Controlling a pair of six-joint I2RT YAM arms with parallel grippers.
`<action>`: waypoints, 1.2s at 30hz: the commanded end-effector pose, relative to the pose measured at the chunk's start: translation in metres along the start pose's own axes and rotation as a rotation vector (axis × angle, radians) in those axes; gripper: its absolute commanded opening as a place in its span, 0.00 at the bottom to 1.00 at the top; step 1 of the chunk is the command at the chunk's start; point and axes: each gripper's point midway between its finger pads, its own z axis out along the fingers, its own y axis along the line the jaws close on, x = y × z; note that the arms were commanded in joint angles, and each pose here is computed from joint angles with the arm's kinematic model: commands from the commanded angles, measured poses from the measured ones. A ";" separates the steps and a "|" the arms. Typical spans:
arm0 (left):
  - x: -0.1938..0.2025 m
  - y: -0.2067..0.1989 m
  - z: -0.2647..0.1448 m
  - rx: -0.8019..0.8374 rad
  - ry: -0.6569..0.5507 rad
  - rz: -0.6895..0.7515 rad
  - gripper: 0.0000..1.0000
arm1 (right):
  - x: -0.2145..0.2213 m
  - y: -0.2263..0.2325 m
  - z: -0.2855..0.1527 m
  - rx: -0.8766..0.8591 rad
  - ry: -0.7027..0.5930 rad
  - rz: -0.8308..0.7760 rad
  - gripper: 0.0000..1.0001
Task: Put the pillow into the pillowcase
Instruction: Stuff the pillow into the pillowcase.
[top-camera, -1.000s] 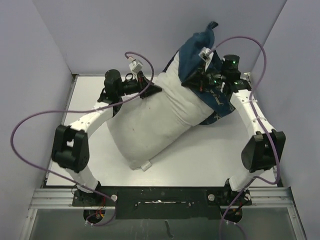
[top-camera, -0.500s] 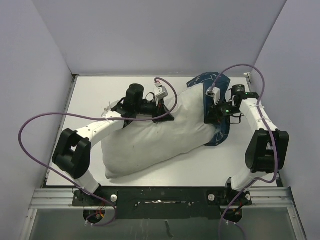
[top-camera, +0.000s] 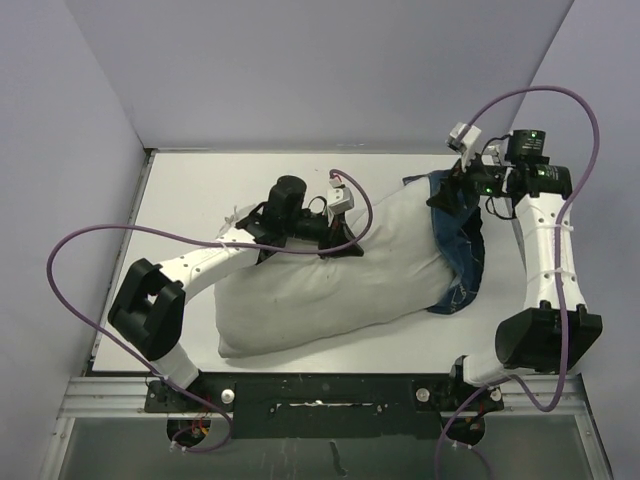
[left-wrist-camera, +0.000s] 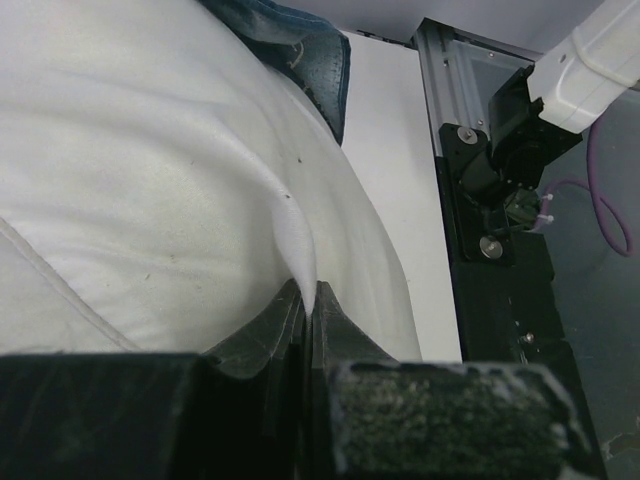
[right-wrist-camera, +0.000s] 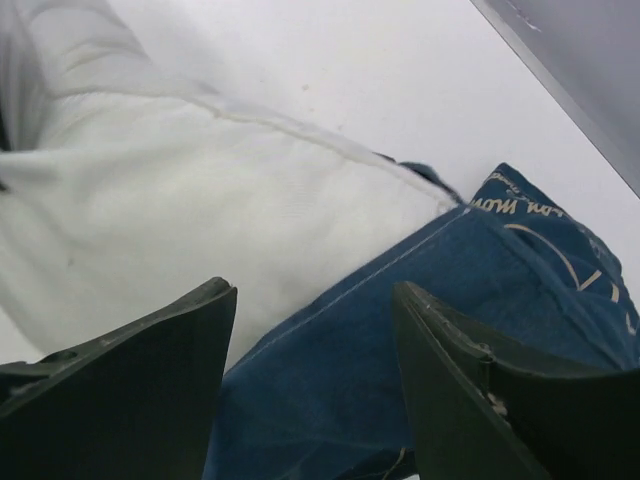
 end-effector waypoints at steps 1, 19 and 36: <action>-0.005 -0.021 0.007 0.054 0.001 0.030 0.00 | 0.000 -0.045 0.016 0.238 0.115 0.044 0.64; 0.000 -0.024 0.005 0.026 -0.007 0.024 0.00 | 0.026 -0.078 -0.005 0.500 0.371 -0.094 0.34; -0.006 -0.026 0.003 0.026 -0.029 0.049 0.00 | 0.061 -0.082 -0.004 0.481 0.454 -0.037 0.09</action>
